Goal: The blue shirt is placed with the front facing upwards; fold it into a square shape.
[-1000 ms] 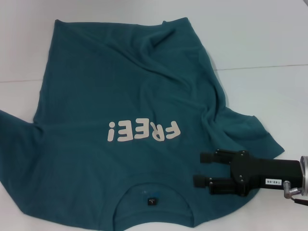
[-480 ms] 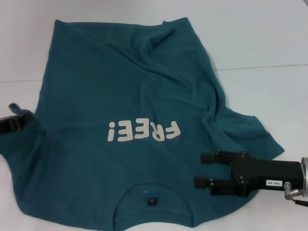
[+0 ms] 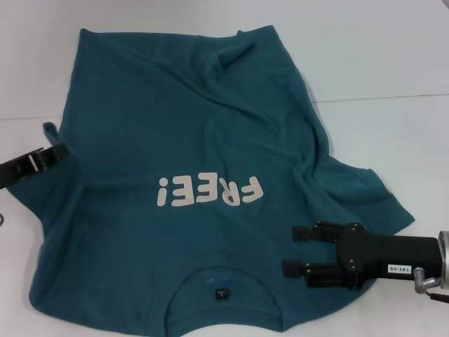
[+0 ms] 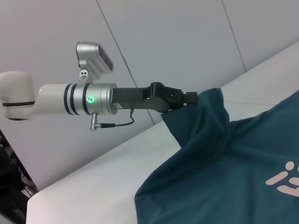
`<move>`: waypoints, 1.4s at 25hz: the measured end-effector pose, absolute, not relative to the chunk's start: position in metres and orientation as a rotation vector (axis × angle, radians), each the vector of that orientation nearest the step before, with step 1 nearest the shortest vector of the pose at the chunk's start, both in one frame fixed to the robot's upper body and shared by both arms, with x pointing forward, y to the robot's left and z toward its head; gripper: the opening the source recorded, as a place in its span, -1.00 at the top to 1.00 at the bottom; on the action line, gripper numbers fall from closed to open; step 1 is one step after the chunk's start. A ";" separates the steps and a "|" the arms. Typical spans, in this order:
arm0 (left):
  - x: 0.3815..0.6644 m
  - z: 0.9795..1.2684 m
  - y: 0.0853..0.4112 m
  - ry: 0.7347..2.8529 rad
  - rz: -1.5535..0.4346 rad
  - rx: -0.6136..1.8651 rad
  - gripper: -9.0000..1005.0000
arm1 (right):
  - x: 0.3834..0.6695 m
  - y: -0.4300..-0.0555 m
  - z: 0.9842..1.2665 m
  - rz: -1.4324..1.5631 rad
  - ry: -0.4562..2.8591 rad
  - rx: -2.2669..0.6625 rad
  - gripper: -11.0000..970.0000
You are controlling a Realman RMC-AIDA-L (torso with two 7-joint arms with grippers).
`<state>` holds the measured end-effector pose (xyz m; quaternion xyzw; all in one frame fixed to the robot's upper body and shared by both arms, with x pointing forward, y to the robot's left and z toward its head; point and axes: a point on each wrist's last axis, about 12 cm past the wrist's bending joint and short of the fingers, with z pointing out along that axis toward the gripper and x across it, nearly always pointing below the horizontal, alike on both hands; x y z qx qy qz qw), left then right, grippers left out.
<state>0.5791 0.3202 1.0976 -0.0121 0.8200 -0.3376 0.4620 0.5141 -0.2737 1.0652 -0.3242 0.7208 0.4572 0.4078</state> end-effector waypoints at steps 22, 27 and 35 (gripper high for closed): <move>0.588 1.094 0.274 2.053 -0.978 0.122 0.77 | 0.513 -0.274 1.065 1.156 1.817 -0.812 -0.83; 0.588 1.097 0.276 2.040 -0.967 0.133 0.43 | 0.513 -0.274 1.065 1.157 1.816 -0.807 -0.83; 0.575 1.088 0.296 2.055 -0.872 0.138 -0.01 | 0.514 -0.275 1.065 1.157 1.821 -0.801 -0.83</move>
